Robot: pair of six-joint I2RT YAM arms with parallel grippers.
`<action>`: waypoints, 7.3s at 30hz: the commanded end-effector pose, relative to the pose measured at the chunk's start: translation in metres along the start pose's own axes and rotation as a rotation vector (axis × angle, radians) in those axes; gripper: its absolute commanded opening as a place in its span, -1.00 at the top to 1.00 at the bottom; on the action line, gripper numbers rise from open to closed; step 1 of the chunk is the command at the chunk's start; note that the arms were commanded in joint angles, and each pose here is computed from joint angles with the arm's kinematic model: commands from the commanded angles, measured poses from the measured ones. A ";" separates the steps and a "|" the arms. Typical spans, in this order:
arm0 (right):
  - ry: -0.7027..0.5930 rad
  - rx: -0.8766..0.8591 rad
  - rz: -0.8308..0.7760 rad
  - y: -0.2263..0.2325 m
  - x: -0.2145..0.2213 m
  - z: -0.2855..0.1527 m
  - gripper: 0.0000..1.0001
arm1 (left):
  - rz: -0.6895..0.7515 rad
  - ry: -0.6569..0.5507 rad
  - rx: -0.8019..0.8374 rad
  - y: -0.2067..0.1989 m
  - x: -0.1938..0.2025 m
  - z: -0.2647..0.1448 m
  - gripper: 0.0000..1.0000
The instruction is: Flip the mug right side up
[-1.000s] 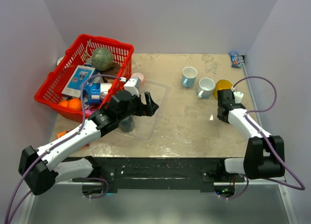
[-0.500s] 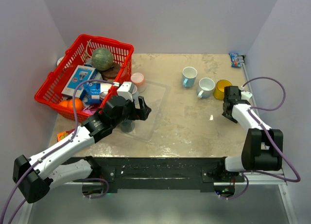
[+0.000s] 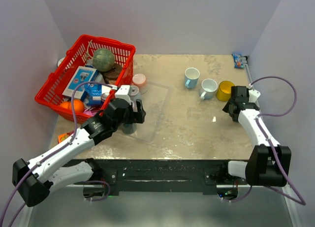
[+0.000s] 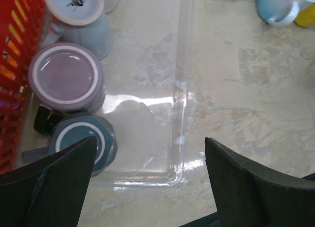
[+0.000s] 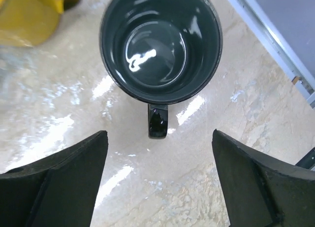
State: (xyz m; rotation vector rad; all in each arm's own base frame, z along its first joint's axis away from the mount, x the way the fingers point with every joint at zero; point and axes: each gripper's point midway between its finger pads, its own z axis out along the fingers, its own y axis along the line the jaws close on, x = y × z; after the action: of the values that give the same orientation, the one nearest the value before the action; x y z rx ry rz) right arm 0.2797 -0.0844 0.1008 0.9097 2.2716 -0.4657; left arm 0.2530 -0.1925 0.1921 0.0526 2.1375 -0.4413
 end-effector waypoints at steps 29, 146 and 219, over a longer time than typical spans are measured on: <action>-0.196 -0.683 0.057 0.066 -0.046 -0.114 -0.69 | 0.024 0.172 -0.381 0.063 0.059 0.024 -0.80; -0.141 -0.673 0.048 0.053 -0.008 -0.104 -0.64 | 0.067 0.293 0.104 -0.004 0.079 0.005 -0.07; -0.131 -1.992 0.022 0.164 0.050 -0.393 -0.94 | -0.300 -0.268 1.057 -0.200 -0.123 -0.121 1.00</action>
State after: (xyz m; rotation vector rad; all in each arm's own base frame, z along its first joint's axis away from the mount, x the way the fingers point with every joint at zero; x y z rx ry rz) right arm 0.1883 0.2676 0.2682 -0.2526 1.6985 1.4977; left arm 0.2138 -0.3263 0.3203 0.2305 1.7970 -1.3417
